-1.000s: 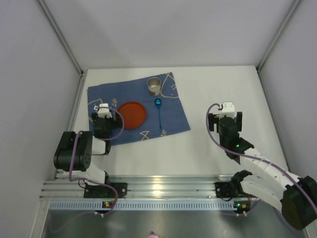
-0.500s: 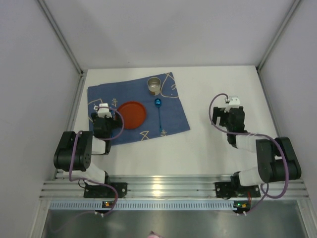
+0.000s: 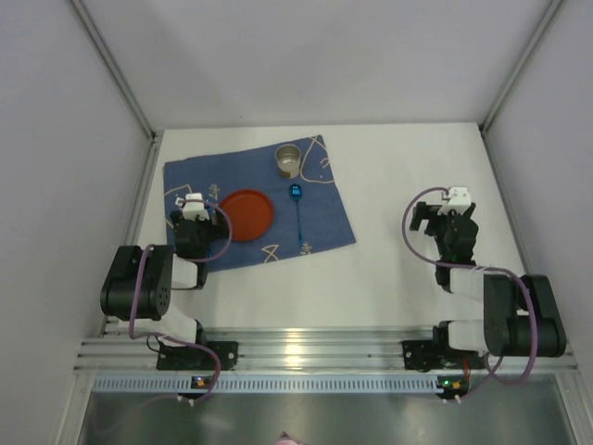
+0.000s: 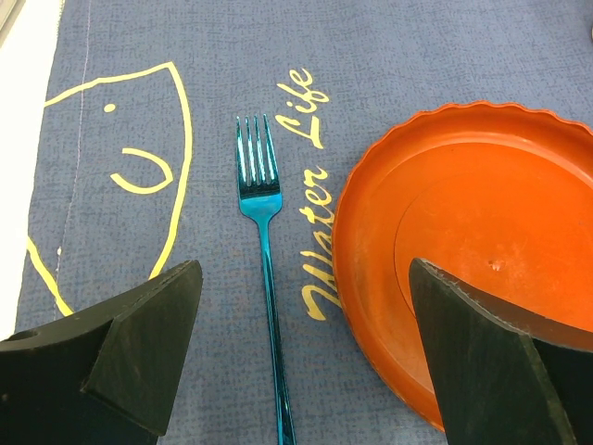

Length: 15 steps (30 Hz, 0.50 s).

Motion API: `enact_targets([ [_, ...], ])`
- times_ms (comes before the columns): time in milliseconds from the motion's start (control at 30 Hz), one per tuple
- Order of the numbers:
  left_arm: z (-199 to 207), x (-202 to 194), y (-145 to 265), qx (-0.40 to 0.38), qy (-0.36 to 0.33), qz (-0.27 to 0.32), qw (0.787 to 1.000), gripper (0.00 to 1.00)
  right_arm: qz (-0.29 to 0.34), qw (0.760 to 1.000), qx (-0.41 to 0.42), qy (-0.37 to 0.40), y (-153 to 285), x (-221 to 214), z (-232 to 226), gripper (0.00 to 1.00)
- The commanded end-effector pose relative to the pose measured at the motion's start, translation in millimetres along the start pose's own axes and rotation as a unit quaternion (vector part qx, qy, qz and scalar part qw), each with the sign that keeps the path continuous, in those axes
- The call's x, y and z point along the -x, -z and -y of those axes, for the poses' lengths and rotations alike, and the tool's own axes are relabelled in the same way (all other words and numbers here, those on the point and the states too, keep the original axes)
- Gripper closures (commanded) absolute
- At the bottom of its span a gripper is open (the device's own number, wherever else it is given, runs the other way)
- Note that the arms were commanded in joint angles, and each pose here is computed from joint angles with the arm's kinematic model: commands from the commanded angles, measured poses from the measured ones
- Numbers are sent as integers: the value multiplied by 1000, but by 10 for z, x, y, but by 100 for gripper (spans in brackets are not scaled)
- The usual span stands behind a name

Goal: Set the dinner table for one person

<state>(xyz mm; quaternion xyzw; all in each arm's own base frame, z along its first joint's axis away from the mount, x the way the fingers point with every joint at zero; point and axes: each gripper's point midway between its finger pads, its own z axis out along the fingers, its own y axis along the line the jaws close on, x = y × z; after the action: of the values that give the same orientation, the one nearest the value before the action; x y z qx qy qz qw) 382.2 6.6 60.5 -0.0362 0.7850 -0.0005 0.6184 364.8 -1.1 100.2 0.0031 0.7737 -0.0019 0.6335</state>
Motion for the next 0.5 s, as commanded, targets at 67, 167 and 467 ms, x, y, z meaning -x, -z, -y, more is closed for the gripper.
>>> enact_targets([
  [67, 20, 231, -52, -3, -1, 39, 999, 1, 120, 992, 32, 17, -14, 300, -25, 0],
  [167, 19, 236, -51, -3, -2, 40, 999, 1, 110, 994, 4, 5, -44, 282, 63, 0],
  [467, 19, 234, -52, -3, -2, 40, 999, 1, 80, 997, 0, 12, -129, 217, 30, 0],
])
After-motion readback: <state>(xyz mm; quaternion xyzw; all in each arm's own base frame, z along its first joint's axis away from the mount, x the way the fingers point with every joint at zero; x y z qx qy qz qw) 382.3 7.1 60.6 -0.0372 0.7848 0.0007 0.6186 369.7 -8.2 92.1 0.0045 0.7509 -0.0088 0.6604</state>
